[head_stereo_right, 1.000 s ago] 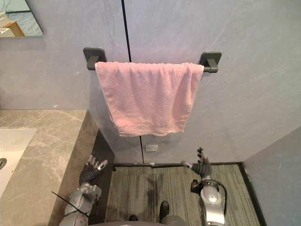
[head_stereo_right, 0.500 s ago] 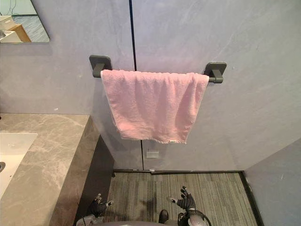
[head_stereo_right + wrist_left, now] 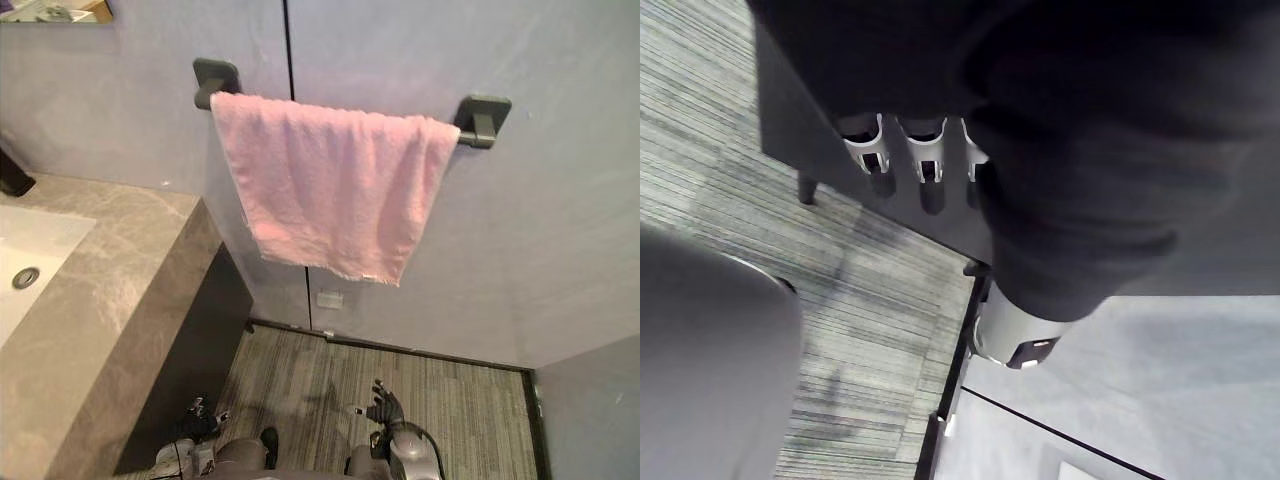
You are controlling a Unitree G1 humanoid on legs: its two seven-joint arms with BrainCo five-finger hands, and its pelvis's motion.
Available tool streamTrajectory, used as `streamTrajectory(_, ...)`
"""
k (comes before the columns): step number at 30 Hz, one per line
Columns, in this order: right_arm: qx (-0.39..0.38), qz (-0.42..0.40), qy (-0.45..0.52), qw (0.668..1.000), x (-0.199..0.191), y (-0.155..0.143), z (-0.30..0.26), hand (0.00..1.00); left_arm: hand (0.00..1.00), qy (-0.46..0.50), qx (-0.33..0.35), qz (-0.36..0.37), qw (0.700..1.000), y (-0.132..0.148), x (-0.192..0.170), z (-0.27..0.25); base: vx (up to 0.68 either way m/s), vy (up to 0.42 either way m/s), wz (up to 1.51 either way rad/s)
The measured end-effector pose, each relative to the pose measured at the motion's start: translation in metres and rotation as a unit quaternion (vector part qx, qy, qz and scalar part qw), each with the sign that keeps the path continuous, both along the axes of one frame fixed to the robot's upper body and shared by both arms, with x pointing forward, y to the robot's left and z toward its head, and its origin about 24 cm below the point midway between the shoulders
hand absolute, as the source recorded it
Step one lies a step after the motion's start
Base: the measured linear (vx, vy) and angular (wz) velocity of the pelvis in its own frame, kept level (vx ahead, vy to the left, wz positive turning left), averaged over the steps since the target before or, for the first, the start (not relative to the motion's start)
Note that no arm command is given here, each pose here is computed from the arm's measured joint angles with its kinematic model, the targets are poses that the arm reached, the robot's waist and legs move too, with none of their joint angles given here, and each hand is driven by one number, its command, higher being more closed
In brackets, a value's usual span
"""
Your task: Organize washtable
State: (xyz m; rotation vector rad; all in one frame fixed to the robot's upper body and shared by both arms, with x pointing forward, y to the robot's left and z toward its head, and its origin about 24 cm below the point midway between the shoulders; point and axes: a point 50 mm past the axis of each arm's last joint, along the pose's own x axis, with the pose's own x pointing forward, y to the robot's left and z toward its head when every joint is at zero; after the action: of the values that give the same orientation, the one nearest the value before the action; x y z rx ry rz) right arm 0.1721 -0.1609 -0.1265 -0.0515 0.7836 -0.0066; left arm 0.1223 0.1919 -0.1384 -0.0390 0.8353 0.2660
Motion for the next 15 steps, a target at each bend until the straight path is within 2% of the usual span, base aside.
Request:
streamTrajectory(3,-0.035,0.003,-0.021,0.999,0.016,-0.018,0.009,0.0,0.0,-0.01,-0.025,0.002,1.0,-0.019,0.01,0.0,-0.22,-0.234,0.6)
streamTrajectory(8,-0.055,-0.025,-0.012,0.998,0.02,-0.031,0.008,0.0,0.0,-0.011,-0.023,0.001,1.0,-0.02,0.015,0.0,-0.28,-0.177,0.87)
streamTrajectory(15,-0.062,-0.067,0.017,0.996,-0.001,-0.05,0.001,0.0,0.0,0.027,-0.025,0.003,0.999,-0.02,0.0,-0.009,-0.19,0.065,0.63)
